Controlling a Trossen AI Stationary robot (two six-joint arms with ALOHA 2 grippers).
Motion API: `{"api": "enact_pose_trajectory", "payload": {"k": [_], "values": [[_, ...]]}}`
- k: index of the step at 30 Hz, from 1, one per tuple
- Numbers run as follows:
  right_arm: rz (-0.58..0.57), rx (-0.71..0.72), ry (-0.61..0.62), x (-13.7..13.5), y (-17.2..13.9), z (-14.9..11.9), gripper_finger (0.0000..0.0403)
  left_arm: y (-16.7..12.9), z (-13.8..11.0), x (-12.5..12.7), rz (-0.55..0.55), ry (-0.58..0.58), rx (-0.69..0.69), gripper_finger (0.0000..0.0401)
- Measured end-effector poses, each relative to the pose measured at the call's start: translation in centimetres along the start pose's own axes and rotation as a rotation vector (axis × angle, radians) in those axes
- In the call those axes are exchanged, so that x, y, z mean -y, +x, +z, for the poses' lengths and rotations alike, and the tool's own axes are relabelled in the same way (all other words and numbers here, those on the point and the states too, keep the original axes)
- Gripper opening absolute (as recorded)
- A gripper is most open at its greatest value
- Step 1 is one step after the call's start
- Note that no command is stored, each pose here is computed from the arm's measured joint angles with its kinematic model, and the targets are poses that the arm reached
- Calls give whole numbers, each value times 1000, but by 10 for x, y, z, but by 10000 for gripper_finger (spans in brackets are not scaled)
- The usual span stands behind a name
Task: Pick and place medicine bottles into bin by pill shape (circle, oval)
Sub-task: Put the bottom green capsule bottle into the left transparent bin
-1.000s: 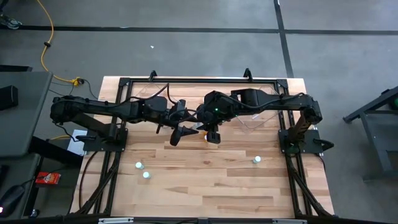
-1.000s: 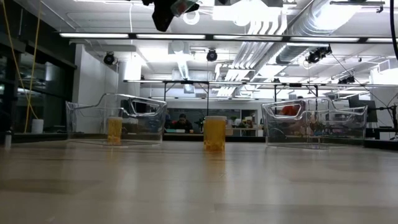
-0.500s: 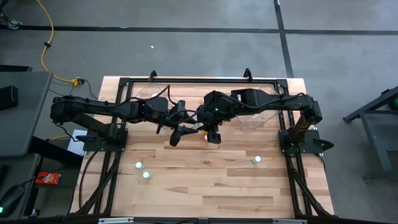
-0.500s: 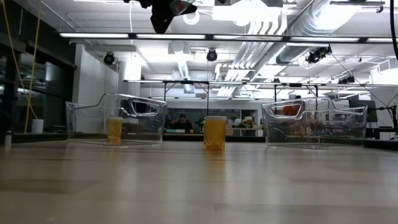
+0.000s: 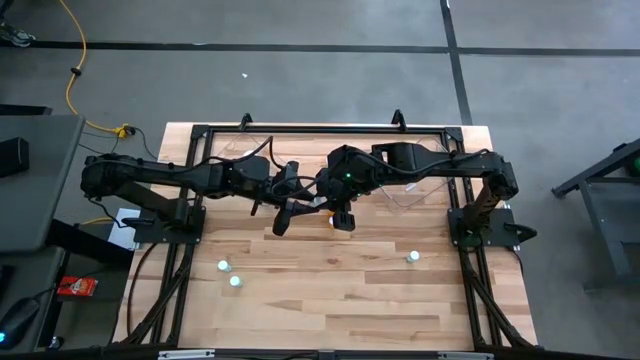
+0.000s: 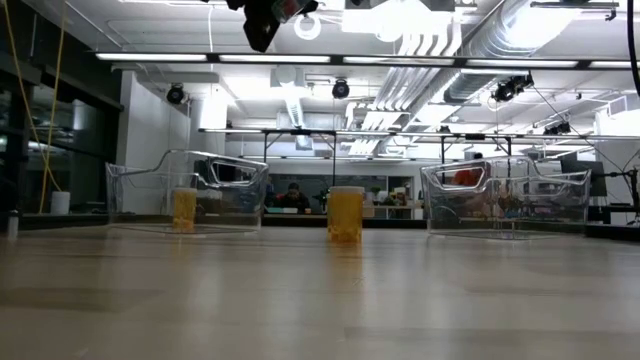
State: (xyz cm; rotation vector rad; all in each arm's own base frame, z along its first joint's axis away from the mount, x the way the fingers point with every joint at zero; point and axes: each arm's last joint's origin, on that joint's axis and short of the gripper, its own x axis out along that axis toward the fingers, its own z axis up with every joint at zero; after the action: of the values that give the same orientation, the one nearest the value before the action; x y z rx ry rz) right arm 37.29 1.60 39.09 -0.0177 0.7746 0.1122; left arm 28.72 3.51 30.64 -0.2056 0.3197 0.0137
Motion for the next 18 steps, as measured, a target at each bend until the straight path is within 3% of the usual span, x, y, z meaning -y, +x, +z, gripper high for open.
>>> {"api": "enact_pose_trajectory", "payload": {"k": [6, 11, 18], "values": [[0, 0, 0, 0, 0, 0, 99, 0, 0, 0, 1, 6, 0, 80], [-9, -3, 4, 0, 0, 0, 108, 0, 0, 0, 3, 8, 0, 82], [-218, -98, 23, 11, -26, -3, 156, -15, 5, -8, 42, 22, 2, 85]]}}
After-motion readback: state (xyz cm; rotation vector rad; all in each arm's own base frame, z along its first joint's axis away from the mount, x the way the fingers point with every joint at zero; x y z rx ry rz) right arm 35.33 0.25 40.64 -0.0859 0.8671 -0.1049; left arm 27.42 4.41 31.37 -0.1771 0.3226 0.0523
